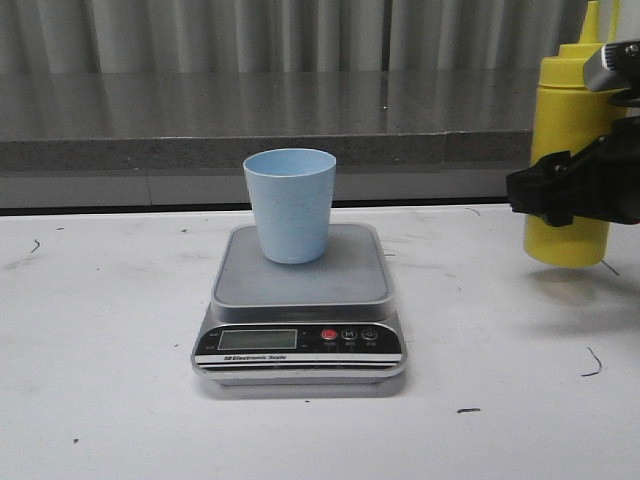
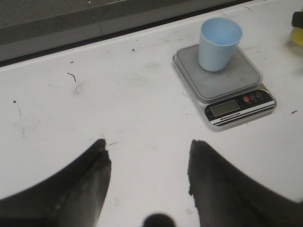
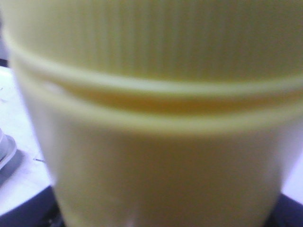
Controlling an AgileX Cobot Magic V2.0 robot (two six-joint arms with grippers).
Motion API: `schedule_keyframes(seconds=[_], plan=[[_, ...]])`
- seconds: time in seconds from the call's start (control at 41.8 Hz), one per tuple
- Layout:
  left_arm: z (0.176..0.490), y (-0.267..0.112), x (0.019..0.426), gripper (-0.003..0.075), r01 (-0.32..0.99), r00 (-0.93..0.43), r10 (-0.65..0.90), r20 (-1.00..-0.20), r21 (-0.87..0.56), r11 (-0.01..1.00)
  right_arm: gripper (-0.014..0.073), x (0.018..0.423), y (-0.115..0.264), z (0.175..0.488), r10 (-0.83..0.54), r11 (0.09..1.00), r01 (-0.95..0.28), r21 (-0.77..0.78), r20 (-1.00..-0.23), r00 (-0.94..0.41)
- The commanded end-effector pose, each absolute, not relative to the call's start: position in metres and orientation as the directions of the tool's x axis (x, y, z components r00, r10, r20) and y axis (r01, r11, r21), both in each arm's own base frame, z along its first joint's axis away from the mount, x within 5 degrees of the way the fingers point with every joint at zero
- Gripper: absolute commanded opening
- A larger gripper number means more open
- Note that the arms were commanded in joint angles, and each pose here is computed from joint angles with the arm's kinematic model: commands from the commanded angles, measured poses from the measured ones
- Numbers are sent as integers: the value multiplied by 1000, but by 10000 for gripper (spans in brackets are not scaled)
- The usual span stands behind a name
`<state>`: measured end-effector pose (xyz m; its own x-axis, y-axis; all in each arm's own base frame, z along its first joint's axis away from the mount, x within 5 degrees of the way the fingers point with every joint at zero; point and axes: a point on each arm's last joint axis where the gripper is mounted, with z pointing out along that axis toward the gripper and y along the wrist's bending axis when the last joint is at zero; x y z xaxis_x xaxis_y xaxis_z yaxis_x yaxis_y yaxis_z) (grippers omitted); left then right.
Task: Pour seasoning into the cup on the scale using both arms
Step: 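Turn the bottle upright and lower it back onto the table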
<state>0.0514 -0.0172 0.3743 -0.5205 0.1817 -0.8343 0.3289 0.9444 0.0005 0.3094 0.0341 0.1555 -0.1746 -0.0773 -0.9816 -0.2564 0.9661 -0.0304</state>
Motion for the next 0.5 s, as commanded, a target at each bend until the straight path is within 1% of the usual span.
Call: schedule_keyframes(seconds=[0.0, 0.096, 0.406, 0.478], plan=[[386, -18, 54, 364, 323, -453, 141, -880, -15, 946, 360, 319, 32, 183, -60, 970, -228, -79, -994, 88], [386, -18, 54, 364, 323, -453, 141, -880, -15, 946, 360, 324, 31, 177, -60, 974, -214, -80, -993, 99], [386, -18, 54, 364, 323, -453, 141, -880, -15, 946, 360, 336, 32, 157, -48, 973, -218, -69, -994, 101], [386, -18, 54, 364, 323, -453, 141, -880, -15, 946, 360, 336, 32, 153, -49, 974, -219, -67, -995, 85]])
